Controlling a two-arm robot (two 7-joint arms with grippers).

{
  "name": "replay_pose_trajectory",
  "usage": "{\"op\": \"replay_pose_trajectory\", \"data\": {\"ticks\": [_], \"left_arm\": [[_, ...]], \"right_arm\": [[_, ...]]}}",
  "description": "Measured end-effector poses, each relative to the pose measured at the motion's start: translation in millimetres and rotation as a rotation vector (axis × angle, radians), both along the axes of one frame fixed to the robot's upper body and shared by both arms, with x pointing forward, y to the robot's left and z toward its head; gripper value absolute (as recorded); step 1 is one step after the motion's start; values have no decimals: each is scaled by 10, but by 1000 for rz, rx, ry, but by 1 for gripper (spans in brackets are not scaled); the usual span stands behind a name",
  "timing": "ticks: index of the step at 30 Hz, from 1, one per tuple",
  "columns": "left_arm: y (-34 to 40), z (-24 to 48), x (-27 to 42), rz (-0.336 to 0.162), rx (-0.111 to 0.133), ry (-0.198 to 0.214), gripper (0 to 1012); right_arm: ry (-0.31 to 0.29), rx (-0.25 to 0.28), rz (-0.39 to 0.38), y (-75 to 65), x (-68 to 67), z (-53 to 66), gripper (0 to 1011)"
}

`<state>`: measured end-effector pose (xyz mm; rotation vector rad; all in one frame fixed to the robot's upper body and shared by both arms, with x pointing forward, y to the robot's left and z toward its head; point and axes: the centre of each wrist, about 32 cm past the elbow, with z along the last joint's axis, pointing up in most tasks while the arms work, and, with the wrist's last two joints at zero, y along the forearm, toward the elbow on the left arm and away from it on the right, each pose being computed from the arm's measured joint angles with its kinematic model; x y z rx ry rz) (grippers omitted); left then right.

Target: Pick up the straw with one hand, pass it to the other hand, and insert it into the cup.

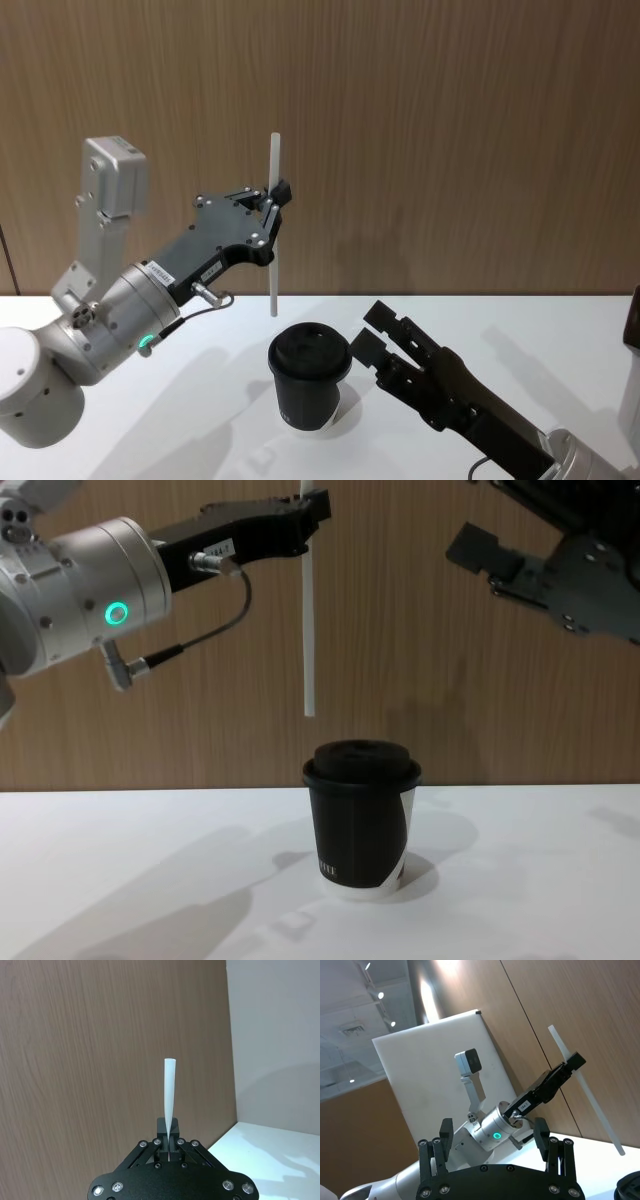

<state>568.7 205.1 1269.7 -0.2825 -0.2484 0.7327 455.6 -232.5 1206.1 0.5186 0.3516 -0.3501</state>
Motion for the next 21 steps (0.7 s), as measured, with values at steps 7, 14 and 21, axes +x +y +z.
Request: {"op": "replay_pose_trajectory", "data": {"ticks": [7, 14, 21], "left_arm": [[-56, -30, 35, 1, -2, -5, 10], [-95, -37, 70, -6, 12, -15, 10], [-123, -35, 96, -15, 28, -19, 10]], "right_arm": [[0, 0, 0, 0, 0, 0, 1001], [0, 0, 0, 0, 0, 0, 1001], [0, 0, 0, 0, 0, 0, 1001]]}}
